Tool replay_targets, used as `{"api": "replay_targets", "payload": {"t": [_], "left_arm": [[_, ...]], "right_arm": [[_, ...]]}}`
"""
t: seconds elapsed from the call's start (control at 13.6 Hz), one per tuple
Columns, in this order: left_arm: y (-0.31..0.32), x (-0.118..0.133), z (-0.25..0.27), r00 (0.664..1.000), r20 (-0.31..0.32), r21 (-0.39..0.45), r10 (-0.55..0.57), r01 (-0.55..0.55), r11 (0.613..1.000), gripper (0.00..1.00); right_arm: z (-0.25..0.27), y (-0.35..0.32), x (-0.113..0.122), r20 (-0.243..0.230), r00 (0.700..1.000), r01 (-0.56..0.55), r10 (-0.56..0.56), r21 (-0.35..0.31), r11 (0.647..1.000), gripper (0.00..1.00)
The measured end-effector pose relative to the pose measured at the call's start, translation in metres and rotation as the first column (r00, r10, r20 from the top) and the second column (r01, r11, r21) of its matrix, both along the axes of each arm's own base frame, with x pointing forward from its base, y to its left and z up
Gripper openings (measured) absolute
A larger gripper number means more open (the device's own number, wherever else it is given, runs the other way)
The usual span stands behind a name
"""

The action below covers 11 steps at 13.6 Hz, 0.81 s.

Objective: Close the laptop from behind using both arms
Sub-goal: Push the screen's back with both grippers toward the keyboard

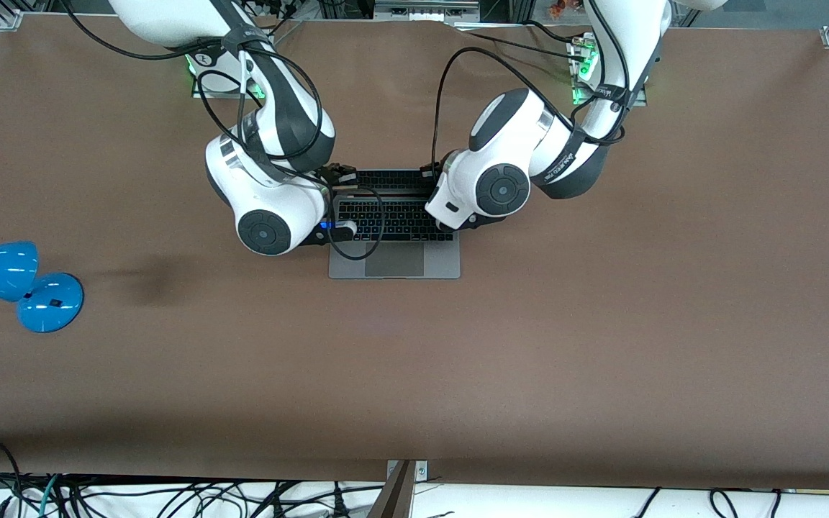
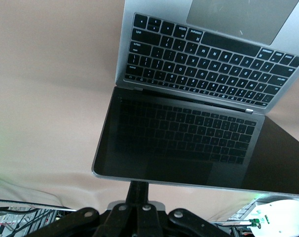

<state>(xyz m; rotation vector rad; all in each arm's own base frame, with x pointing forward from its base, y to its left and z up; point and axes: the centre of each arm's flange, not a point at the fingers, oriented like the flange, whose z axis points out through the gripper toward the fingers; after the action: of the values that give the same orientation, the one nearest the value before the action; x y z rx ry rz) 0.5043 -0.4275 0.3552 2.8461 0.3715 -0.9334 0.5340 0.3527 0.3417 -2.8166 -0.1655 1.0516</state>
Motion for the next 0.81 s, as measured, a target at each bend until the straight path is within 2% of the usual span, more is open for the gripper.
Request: {"api": "replay_targets", "payload": {"t": [0.81], "left_arm": [[0.009, 0.039, -0.013, 0.996, 0.056, -0.018, 0.067, -0.066, 0.998, 0.01]], "right_arm": [[-0.003, -0.011, 0.024, 0.082, 0.995, 0.058, -0.06, 0.028, 0.998, 0.07]]}}
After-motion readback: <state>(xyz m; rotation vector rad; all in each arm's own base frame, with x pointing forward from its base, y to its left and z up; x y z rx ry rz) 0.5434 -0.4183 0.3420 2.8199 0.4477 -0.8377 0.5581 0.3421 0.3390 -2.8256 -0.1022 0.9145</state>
